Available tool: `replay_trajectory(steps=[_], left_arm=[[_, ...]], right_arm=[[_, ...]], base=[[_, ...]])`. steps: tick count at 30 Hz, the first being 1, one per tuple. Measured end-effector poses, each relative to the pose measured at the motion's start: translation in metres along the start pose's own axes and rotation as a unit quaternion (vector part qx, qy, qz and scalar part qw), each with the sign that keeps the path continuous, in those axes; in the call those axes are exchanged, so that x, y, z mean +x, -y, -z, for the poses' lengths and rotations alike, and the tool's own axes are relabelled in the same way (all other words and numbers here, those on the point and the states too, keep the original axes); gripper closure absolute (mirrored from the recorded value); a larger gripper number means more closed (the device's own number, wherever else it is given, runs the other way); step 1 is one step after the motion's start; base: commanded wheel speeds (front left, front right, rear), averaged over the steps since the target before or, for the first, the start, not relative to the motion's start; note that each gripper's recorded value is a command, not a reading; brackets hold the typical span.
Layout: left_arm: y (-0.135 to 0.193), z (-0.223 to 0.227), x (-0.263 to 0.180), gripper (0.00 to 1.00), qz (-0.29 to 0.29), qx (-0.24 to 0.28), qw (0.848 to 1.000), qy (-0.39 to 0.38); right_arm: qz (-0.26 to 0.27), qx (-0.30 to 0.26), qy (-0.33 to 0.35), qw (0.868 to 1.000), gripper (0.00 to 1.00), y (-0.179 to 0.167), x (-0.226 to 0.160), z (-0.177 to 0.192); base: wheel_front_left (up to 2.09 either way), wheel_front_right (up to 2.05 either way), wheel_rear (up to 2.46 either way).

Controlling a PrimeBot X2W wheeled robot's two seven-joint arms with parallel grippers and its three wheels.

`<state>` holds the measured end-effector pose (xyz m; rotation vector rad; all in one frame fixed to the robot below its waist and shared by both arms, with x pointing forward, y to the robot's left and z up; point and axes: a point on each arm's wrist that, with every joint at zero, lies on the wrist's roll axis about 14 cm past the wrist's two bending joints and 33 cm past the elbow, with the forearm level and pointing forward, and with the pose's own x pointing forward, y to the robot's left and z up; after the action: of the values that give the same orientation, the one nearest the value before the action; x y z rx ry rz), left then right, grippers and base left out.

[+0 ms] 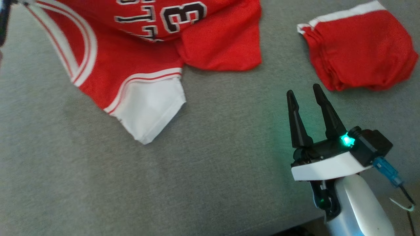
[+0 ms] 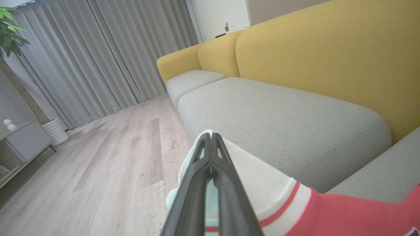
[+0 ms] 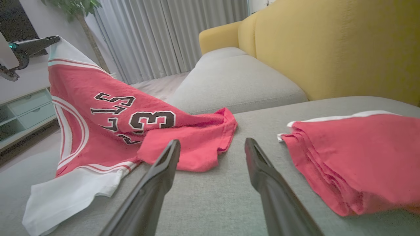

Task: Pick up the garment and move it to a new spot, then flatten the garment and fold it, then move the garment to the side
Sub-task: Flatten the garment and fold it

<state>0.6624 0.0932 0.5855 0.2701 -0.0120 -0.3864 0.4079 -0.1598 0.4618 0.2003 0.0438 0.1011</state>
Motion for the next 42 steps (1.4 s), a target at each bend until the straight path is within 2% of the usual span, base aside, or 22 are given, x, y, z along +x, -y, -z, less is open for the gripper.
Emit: replay_trajectory(steps=[1,2,10,18,24,25,33,38,42], left_arm=[[-0.001,0.004,0.005,0.53,-0.005,0.000,1.000,-0.007],[-0.001,0.006,0.010,0.00,-0.010,0.004,1.000,-0.010],[0.005,0.005,0.014,0.00,-0.019,-0.014,1.000,0.010],[0.015,0.009,-0.024,0.00,-0.018,-0.062,0.998,0.022],[0.046,0.038,-0.076,0.00,-0.017,-0.135,0.991,-0.002],[0.055,0.049,-0.097,0.00,-0.020,-0.155,0.988,-0.011],[0.078,0.083,-0.186,0.00,-0.069,-0.209,0.975,-0.031],[0.096,0.102,-0.243,0.00,-0.096,-0.210,0.972,-0.041],[0.098,0.094,-0.273,0.00,-0.128,-0.209,0.969,-0.018]], right_arm=[[0.005,0.000,-0.003,1.000,0.00,0.003,-0.002,0.001],[0.011,0.000,-0.005,1.000,0.00,0.007,-0.003,0.002],[0.014,0.000,-0.003,1.000,0.00,0.009,-0.003,0.002],[-0.002,-0.015,0.023,1.000,0.00,0.000,0.003,-0.016],[-0.008,-0.028,0.040,0.999,0.00,-0.004,0.000,-0.028],[-0.015,-0.029,0.040,0.999,0.00,-0.010,-0.004,-0.028],[-0.057,-0.034,0.038,0.997,0.00,-0.040,-0.012,-0.027],[-0.070,-0.032,0.039,0.996,0.00,-0.050,-0.022,-0.028],[-0.076,-0.023,0.038,0.996,0.00,-0.055,-0.032,-0.027]], base=[[0.00,0.00,0.00],[0.00,0.00,0.00],[0.00,0.00,0.00],[0.00,0.00,0.00],[0.00,0.00,0.00],[0.00,0.00,0.00],[0.00,0.00,0.00],[0.00,0.00,0.00],[0.00,0.00,0.00]])
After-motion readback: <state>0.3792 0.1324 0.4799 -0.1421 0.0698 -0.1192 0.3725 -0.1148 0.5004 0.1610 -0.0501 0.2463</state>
